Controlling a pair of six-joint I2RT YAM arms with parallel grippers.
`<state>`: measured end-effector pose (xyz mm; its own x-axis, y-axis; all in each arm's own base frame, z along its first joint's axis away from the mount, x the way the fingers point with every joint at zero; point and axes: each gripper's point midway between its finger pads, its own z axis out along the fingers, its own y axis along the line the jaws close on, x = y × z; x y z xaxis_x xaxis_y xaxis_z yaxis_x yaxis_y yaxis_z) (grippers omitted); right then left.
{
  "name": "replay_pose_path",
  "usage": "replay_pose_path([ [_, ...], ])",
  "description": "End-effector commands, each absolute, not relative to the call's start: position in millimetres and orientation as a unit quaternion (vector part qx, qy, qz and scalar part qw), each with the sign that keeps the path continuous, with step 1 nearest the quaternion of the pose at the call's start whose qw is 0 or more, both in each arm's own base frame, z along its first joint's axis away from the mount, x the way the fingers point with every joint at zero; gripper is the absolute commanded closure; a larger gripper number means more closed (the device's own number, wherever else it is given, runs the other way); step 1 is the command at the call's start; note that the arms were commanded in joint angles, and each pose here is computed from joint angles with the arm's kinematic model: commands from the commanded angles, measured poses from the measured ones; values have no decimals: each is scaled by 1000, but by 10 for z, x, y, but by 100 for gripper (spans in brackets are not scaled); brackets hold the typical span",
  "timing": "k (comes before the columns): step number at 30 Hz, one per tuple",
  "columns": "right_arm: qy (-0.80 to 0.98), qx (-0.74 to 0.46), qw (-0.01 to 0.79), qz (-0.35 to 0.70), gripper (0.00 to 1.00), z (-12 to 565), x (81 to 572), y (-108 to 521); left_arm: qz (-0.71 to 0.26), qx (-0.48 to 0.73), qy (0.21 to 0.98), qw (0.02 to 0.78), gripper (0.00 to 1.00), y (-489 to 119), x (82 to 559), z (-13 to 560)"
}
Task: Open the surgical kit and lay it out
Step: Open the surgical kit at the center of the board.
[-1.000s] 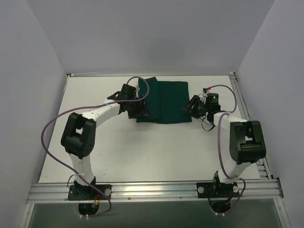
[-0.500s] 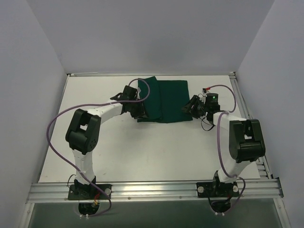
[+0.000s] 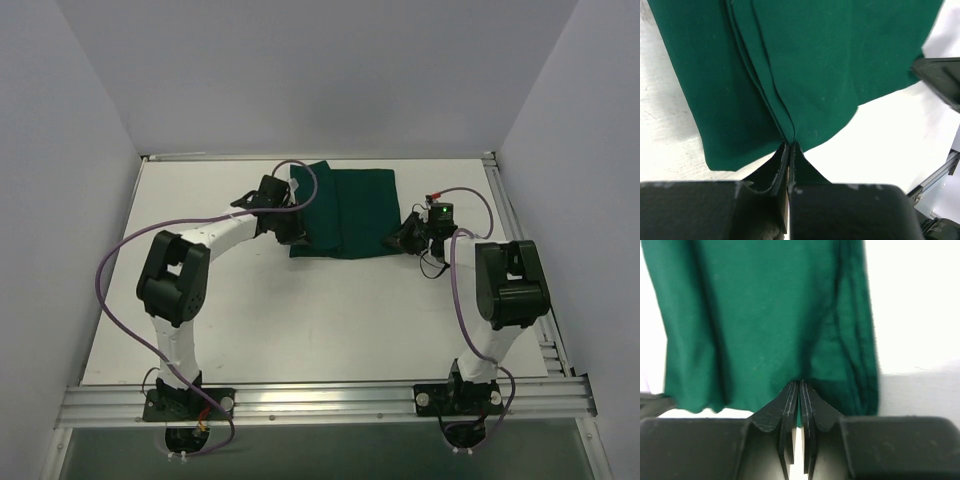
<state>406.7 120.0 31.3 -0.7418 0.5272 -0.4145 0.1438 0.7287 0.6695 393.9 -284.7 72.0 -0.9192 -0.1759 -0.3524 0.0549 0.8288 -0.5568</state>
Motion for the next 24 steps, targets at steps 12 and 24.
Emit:
replay_pose_path([
  [12, 907, 228, 254, 245, 100, -118, 4005, 1006, -253, -101, 903, 333, 98, -1493, 4307, 1886],
  [24, 911, 210, 253, 250, 100, -113, 3994, 1090, -233, -348, 856, 304, 14, 157, 3789, 1171],
])
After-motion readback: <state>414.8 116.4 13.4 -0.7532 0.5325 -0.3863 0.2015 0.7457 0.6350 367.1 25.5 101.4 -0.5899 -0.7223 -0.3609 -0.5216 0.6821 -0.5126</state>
